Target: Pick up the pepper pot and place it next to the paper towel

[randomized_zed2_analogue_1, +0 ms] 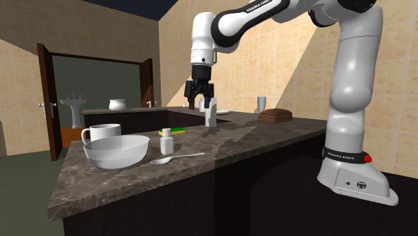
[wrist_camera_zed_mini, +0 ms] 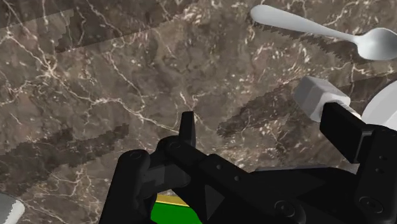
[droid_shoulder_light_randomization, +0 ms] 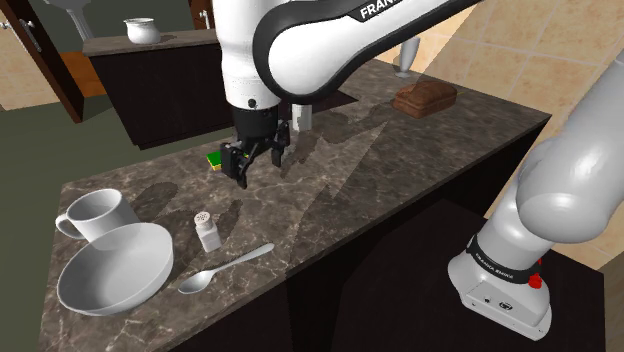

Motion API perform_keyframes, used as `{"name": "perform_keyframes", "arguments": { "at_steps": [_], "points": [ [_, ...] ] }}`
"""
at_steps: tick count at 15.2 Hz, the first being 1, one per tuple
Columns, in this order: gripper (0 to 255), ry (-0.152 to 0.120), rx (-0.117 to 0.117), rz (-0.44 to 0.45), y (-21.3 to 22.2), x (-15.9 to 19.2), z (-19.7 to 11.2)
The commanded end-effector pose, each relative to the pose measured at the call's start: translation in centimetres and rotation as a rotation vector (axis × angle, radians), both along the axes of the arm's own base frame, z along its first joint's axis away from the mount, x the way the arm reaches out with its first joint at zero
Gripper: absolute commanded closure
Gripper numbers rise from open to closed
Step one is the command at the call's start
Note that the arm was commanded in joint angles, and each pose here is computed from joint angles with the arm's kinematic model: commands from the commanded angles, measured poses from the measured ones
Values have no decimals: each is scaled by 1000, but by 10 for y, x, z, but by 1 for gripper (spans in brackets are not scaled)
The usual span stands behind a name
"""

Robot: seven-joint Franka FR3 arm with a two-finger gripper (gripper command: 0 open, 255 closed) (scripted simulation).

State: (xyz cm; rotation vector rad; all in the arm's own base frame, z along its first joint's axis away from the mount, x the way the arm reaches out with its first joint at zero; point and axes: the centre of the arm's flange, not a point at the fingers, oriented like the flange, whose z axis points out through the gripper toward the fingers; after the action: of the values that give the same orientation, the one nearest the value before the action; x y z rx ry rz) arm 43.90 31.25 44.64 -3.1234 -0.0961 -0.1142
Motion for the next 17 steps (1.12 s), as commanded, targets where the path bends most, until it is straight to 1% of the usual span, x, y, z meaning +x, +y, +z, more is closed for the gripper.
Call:
{"name": "perform_keyframes", "arguments": {
  "at_steps": [1,10,11,17],
  "points": [
    [0,-3,-7,-6,23,9,-13],
    [0,-17,-44,-27,123,61,-62],
    [0,-18,-46,-28,129,64,-66],
    [0,-18,-46,-28,128,67,-97]
  ]
}}
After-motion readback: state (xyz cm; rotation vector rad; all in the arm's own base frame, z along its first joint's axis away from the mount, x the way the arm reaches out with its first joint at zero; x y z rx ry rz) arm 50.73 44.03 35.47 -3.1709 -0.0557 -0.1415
